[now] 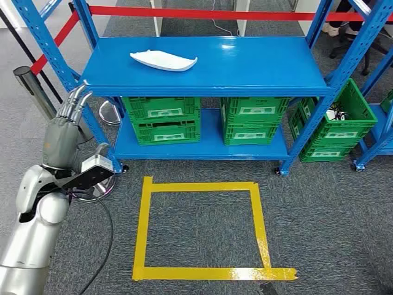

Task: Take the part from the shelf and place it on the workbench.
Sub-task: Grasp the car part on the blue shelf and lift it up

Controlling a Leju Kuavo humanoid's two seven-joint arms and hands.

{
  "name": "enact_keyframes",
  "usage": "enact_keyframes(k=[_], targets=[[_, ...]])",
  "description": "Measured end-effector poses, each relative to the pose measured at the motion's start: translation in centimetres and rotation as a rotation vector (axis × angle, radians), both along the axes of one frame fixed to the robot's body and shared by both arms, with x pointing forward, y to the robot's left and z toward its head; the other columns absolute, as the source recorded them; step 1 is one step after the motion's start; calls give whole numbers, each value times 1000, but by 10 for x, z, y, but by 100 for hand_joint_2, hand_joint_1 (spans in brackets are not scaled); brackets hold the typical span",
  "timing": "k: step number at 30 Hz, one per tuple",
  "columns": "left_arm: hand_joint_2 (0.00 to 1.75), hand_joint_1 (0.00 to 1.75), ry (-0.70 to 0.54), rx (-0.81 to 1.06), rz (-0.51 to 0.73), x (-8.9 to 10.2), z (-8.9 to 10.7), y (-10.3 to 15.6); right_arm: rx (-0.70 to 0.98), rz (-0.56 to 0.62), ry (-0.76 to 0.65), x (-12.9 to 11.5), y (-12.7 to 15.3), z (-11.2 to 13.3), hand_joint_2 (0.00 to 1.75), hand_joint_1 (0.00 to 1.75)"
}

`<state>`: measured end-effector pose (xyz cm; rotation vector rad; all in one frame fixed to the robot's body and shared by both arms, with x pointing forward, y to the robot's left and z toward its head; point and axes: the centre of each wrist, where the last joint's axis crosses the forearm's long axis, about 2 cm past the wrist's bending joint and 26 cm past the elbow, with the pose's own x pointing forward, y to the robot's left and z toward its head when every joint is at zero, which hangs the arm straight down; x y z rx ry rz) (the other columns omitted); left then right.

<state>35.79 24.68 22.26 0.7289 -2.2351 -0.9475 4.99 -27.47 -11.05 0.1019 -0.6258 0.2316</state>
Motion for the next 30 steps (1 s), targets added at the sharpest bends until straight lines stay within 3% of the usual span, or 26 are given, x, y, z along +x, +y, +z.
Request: enact_keyframes(k=[11, 19, 29, 30], targets=[[0, 0, -71, 353, 41, 31, 21, -14, 52, 49, 46, 5, 3, 1, 175, 0], [0, 0, -20, 615, 54, 57, 24, -17, 106, 81, 98, 6, 4, 1, 175, 0], [0, 0, 63, 706, 37, 72, 26, -16, 129, 105, 153, 5, 7, 1, 175, 0], [0, 0, 66, 703, 35, 73, 27, -16, 118, 109, 155, 6, 7, 1, 131, 0]])
